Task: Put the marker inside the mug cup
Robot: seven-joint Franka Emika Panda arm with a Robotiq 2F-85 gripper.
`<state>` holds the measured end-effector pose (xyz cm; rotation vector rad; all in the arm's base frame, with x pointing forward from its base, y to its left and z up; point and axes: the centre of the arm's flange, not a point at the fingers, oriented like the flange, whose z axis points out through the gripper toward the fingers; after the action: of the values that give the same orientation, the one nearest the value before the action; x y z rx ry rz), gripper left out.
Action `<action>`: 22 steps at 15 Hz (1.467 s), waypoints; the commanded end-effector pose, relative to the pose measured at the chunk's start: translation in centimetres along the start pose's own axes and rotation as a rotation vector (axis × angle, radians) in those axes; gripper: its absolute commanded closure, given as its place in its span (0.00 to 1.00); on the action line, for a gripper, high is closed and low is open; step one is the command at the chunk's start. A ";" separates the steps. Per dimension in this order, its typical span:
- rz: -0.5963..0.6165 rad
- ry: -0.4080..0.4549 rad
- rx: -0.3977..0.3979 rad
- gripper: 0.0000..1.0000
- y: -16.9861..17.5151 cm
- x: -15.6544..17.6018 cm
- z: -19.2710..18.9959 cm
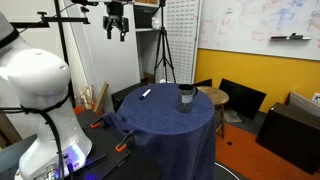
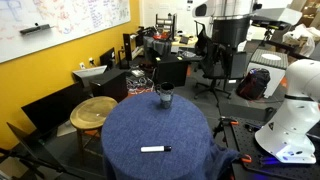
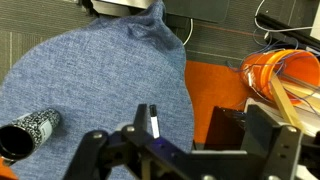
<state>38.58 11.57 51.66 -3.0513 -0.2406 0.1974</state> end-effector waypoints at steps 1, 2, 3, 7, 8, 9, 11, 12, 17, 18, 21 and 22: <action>0.000 0.000 0.000 0.00 0.0 0.0 0.0; 0.000 0.000 0.000 0.00 0.0 0.0 0.0; 0.000 0.000 0.000 0.00 0.0 0.0 0.0; 0.000 0.000 0.000 0.00 0.0 0.0 0.0; 0.000 0.000 0.000 0.00 0.0 0.0 0.0; 0.000 0.000 0.000 0.00 0.0 0.0 0.0; -0.006 0.022 -0.007 0.00 0.2 0.4 0.2; -0.008 0.038 -0.015 0.00 0.3 0.6 0.4; -0.039 0.121 -0.086 0.00 1.5 2.7 2.0; -0.049 0.136 -0.092 0.00 1.8 3.3 2.7; -0.089 0.169 -0.090 0.00 2.8 4.9 4.6; -0.106 0.182 -0.083 0.00 3.2 5.6 5.3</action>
<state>42.12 10.58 47.71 -3.1210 -0.3339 -0.0474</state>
